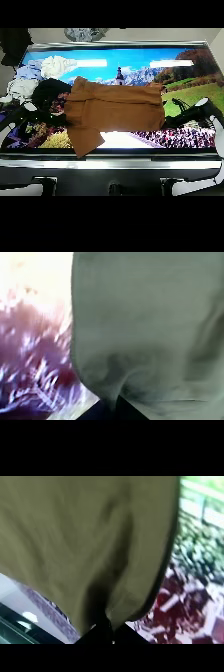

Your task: Fold the shirts.

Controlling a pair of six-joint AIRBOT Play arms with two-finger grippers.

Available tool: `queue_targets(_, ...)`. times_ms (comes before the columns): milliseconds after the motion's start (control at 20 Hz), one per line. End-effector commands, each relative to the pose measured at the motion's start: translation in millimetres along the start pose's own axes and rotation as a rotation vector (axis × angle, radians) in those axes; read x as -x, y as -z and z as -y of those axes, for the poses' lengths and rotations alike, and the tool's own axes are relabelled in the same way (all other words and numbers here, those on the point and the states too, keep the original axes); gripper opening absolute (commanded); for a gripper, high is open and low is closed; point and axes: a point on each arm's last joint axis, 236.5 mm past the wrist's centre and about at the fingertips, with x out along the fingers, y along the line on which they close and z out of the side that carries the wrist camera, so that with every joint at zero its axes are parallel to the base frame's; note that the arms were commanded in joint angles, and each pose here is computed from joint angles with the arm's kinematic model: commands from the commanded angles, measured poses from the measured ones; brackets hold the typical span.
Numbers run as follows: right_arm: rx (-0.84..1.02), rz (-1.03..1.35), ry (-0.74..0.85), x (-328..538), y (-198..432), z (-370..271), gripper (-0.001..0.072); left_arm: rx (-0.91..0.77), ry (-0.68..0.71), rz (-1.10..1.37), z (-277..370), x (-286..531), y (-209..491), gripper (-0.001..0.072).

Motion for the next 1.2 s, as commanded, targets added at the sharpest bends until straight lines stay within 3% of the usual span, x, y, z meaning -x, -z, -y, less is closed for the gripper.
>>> queue_targets(0, 0.075, 0.068, 0.054, 13, -22, -7, 0.0045, -0.005, 0.023, -0.01, 6, 15, -3, 0.0028)
queue_targets(150, 0.301, 0.266, 0.218, 115, -59, -37, 0.0045, -0.179, -0.018, 0.217, 42, 105, -53, 0.0027)
queue_targets(300, 0.509, 0.706, 0.528, 301, -82, -115, 0.0046, -0.368, -0.009, 0.718, 137, 301, -90, 0.0027)
queue_targets(450, 0.66, 1.254, 0.905, 500, 5, -237, 0.0047, -0.564, 0.002, 1.339, 234, 532, -22, 0.0028)
queue_targets(550, 0.605, 1.478, 1.099, 565, 96, -278, 0.0047, -0.648, 0.025, 1.621, 270, 622, 55, 0.0028)
queue_targets(650, 0.506, 1.554, 1.167, 578, 159, -287, 0.0047, -0.681, 0.036, 1.716, 279, 645, 106, 0.0028)
queue_targets(850, 0.536, 1.6, 1.205, 576, 204, -308, 0.0047, -0.641, 0.074, 1.707, 273, 637, 130, 0.0028)
queue_targets(1000, 0.531, 1.514, 1.198, 564, 193, -295, 0.0047, -0.626, 0.043, 1.693, 267, 634, 115, 0.0028)
queue_targets(1150, 0.484, 1.282, 1.11, 526, 146, -253, 0.0047, -0.598, 0.005, 1.575, 255, 607, 78, 0.0028)
